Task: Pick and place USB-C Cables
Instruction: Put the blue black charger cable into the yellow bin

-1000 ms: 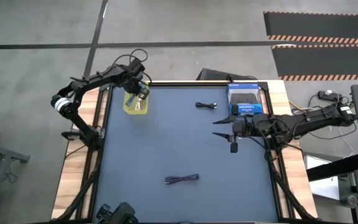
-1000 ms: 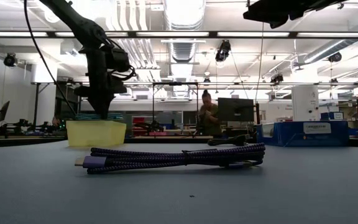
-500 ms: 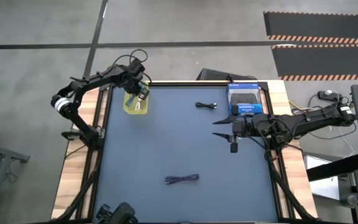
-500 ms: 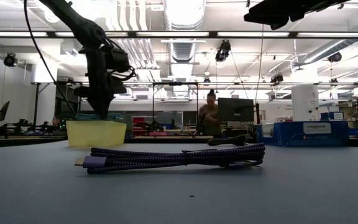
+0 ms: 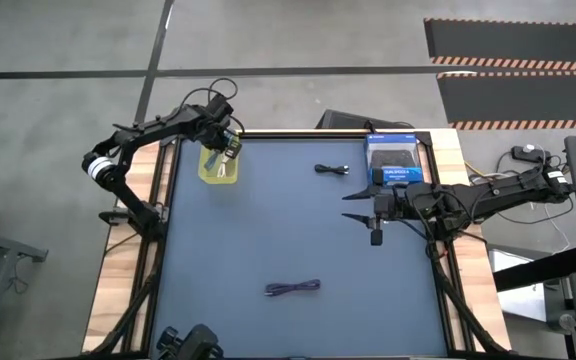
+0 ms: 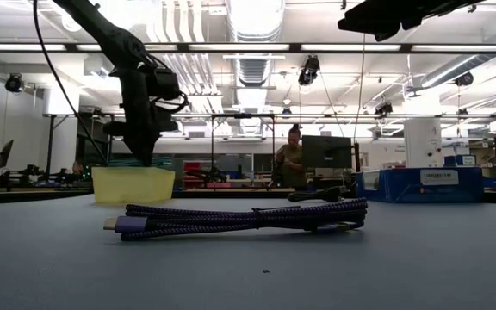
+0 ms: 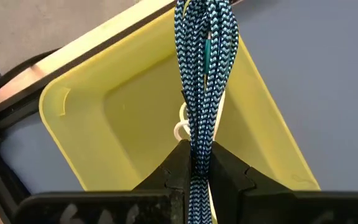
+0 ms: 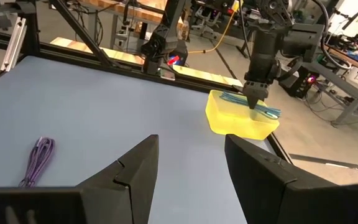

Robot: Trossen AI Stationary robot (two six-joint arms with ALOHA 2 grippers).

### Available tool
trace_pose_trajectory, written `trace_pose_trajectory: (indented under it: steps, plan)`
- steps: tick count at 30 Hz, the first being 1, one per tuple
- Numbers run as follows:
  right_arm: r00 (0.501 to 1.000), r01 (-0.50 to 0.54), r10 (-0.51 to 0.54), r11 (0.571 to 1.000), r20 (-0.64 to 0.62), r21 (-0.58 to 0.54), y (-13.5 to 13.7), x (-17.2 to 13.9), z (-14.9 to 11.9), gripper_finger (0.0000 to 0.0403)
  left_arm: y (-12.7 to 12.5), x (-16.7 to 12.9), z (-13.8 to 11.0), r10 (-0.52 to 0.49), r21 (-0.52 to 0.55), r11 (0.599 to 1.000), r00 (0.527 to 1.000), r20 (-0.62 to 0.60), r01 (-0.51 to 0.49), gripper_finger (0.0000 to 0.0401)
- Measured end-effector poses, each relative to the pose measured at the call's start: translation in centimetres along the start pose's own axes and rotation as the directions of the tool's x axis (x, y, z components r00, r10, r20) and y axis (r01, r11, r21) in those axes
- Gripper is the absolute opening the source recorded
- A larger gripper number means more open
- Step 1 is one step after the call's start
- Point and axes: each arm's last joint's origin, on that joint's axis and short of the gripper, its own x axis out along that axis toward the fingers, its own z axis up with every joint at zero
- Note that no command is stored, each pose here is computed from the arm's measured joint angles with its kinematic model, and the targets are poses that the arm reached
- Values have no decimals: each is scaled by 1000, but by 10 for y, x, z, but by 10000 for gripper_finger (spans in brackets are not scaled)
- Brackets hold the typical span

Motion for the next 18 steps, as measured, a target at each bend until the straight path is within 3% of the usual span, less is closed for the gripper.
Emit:
trace_pose_trajectory:
  steps: [18]
  plan:
    - [1000,-3,3,1000,-14,3,0,0,-1,178,0,15,-7,11,-23,1000,999,-38,-12,22]
